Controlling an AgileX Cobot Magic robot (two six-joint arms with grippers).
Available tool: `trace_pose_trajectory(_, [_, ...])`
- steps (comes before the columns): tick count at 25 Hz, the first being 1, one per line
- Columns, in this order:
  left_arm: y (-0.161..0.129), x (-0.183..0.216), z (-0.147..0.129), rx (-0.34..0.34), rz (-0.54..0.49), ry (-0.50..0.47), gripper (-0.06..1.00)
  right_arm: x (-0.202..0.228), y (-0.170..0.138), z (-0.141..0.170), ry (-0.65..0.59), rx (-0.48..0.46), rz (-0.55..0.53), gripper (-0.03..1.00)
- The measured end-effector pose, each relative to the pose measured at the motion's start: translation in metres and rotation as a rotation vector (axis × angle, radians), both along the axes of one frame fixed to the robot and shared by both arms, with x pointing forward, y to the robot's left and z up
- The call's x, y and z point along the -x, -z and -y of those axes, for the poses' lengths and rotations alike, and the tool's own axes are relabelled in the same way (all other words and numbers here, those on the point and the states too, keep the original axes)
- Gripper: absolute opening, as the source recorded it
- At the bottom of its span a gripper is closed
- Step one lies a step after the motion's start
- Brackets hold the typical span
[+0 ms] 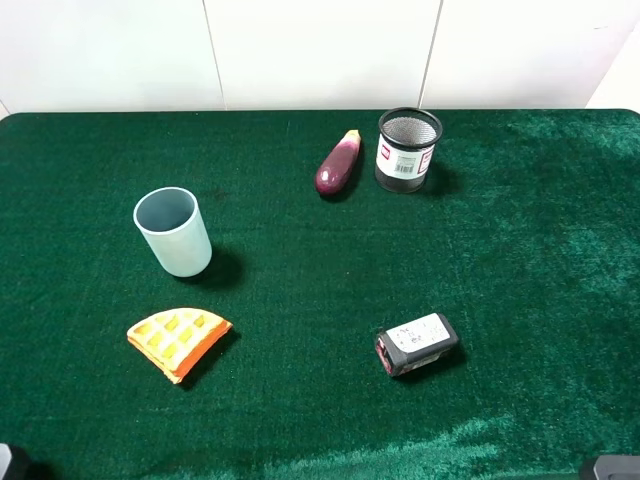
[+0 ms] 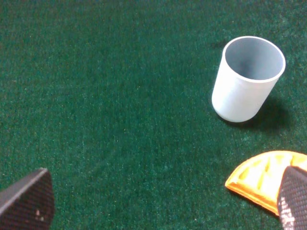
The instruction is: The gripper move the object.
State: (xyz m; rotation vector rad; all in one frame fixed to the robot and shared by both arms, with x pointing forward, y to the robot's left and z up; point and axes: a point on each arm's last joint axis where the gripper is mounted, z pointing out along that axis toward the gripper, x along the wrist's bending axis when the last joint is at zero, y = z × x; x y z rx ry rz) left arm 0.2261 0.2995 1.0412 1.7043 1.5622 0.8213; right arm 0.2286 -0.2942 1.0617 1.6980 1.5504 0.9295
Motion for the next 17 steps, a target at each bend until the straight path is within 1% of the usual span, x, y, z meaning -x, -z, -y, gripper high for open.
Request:
trace_pose_trajectory(2, [0.0000, 0.0000, 0.0000, 0.000, 0.000, 0.000, 0.94, 0.0020, 0.0050, -0.0003, -0.002, 0.020, 0.047, 0.70])
trace_pose_trajectory(4, [0.0000, 0.0000, 0.0000, 0.000, 0.000, 0.000, 0.94, 0.0010, 0.0035, 0.0002, 0.002, 0.031, 0.091, 0.70])
trace_pose_trajectory(6, [0.0000, 0.0000, 0.0000, 0.000, 0.000, 0.000, 0.94, -0.0018, 0.0038, 0.0020, 0.013, 0.050, 0.116, 0.70])
trace_pose_trajectory(8, [0.0000, 0.0000, -0.0002, -0.002, 0.000, -0.001, 0.94, -0.0053, 0.0076, 0.0041, 0.025, 0.070, 0.120, 0.70])
trace_pose_trajectory(17, [0.0000, 0.0000, -0.0003, -0.003, 0.000, -0.002, 0.94, -0.0062, 0.0078, 0.0046, 0.028, 0.075, 0.126, 0.70])
